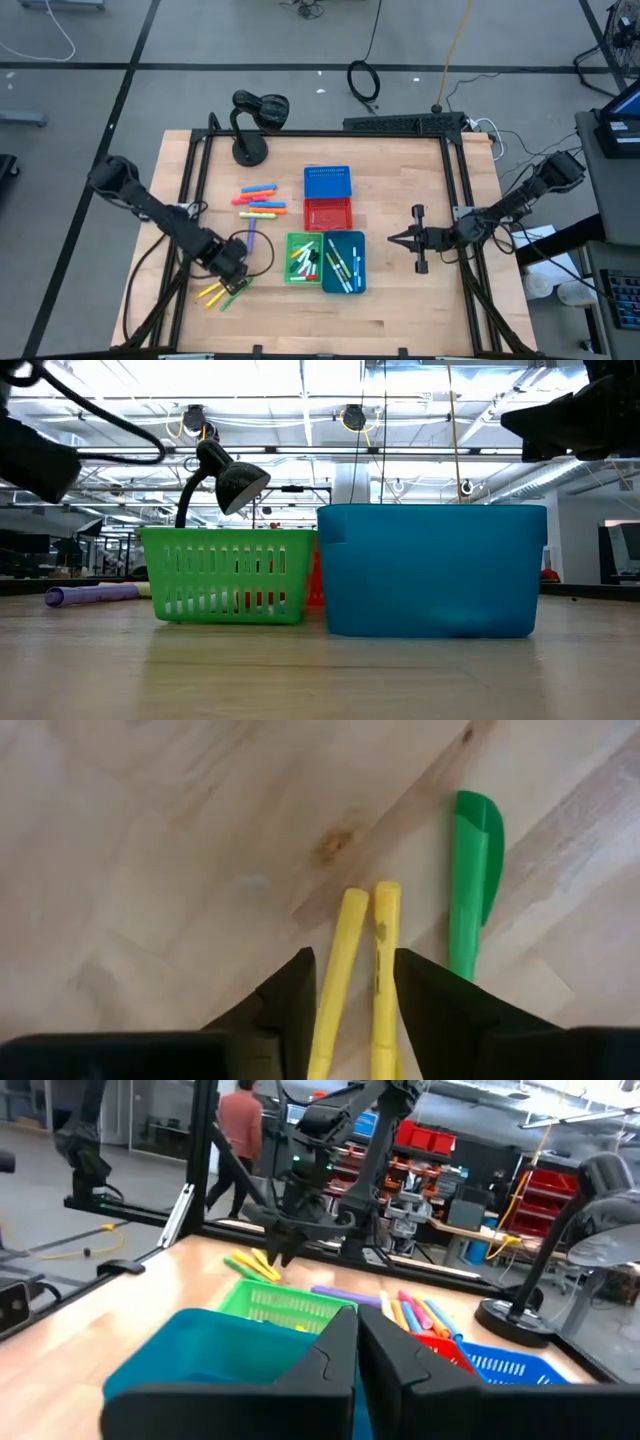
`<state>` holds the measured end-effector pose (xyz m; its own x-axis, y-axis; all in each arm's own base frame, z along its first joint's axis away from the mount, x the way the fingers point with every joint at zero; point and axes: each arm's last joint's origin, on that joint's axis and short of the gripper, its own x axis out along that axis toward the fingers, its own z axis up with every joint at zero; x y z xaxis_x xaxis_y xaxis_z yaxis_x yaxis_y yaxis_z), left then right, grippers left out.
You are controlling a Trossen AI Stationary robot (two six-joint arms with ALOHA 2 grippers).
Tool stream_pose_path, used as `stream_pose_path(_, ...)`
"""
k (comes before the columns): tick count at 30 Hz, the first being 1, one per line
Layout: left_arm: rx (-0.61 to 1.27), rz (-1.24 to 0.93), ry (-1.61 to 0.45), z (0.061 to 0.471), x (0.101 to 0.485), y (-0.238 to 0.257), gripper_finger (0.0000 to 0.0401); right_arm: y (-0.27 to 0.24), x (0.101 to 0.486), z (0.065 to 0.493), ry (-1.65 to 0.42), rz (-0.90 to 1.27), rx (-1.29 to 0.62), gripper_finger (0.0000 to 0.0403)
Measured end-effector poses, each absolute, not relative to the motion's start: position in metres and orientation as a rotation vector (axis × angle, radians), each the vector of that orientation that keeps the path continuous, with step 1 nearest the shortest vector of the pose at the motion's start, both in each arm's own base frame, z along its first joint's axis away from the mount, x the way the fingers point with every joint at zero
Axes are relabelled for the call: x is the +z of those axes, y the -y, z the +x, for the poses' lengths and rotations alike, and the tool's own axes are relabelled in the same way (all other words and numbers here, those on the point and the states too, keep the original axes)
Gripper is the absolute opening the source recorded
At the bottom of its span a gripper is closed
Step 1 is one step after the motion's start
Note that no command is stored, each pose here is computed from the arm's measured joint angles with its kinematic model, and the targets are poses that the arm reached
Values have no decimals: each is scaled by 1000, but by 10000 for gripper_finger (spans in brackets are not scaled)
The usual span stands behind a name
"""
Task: Pick & Place Markers
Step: Put the left yellow pen into the red bin
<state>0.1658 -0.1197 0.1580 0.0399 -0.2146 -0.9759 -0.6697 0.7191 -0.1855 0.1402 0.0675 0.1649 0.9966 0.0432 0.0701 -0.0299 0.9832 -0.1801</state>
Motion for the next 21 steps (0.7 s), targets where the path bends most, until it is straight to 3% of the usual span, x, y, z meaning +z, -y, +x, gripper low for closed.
stream_pose_path(9, 425, -737, -1574, 145, 158, 142, 187, -67, 165, 140, 73, -179, 36, 0)
stream_pose_path(21, 495, -687, -1546, 123, 155, 159, 176, -68, 159, 140, 13, -102, 43, 0)
